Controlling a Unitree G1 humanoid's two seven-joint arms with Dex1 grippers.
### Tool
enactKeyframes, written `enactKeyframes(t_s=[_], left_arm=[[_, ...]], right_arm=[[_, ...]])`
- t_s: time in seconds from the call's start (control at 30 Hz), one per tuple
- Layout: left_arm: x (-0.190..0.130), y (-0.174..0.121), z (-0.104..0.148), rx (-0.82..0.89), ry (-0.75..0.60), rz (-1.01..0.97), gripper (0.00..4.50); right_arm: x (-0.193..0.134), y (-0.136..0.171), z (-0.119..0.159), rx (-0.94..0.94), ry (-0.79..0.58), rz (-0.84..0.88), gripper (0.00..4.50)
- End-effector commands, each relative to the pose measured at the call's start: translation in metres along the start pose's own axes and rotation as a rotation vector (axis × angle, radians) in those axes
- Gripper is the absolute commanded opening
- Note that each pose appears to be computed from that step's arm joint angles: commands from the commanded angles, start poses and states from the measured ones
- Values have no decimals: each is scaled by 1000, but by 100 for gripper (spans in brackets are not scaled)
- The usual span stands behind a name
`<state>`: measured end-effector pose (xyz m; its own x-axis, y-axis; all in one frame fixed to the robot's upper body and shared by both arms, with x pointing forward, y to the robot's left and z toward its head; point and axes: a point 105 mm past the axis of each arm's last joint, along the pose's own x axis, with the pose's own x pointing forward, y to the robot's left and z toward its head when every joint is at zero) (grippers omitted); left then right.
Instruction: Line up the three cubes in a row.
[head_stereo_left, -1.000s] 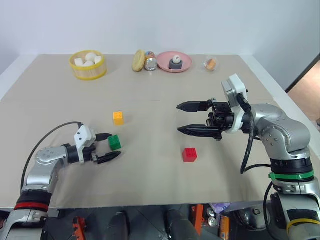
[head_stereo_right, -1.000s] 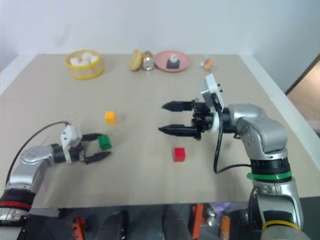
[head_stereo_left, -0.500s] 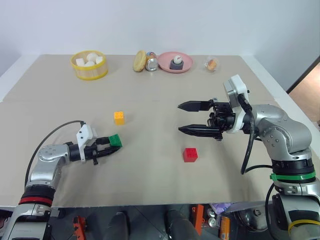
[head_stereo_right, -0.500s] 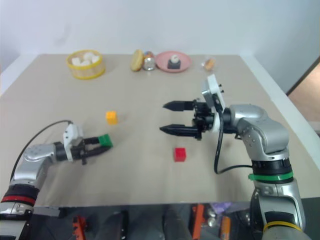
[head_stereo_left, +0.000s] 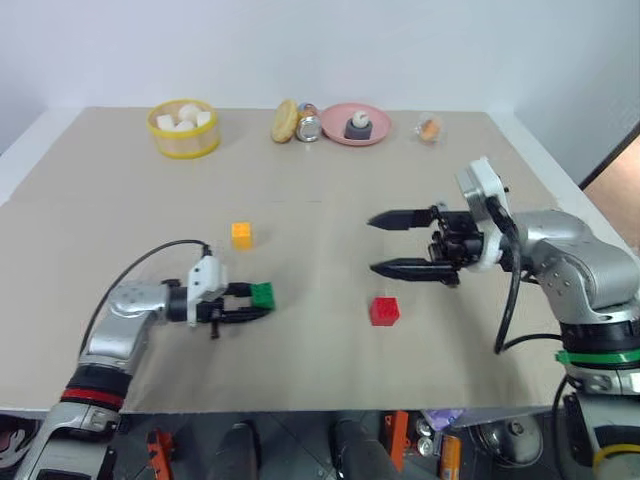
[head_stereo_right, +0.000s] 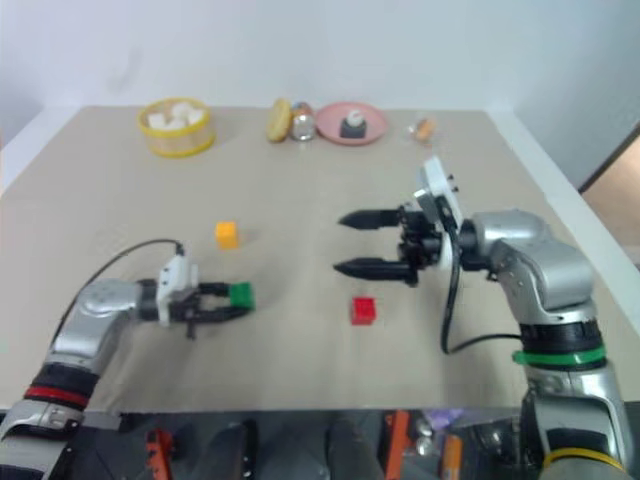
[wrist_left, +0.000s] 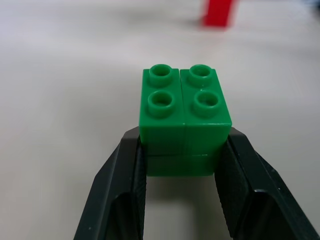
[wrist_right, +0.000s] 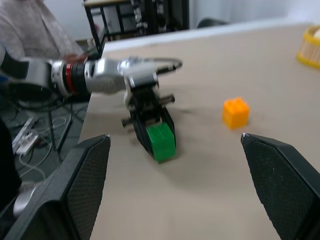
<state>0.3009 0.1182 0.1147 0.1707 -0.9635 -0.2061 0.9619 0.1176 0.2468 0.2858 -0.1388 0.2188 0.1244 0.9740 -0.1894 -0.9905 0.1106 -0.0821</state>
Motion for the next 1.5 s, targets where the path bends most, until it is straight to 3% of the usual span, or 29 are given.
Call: enactKeyframes(t_s=[0.03,0.23,0.63,1.0,1.5], left_arm=[[22,-8,28,66,-64,-92,131],[51,-17,37,68,-86,-209,131],[72,2,9,38,-19,-154,131],[82,-8,13,20,-37,-180,131],[79,-8,-4,-24,8,-138,131]], right_arm=[[-21,10,1,-48,39,-14,433],[-45,17,-14,-14,96,-99,433],[-43,22,-7,-30,65,-159,433],[-39,16,-4,-37,52,-167,433],[-36,14,-4,-39,47,-170,433]])
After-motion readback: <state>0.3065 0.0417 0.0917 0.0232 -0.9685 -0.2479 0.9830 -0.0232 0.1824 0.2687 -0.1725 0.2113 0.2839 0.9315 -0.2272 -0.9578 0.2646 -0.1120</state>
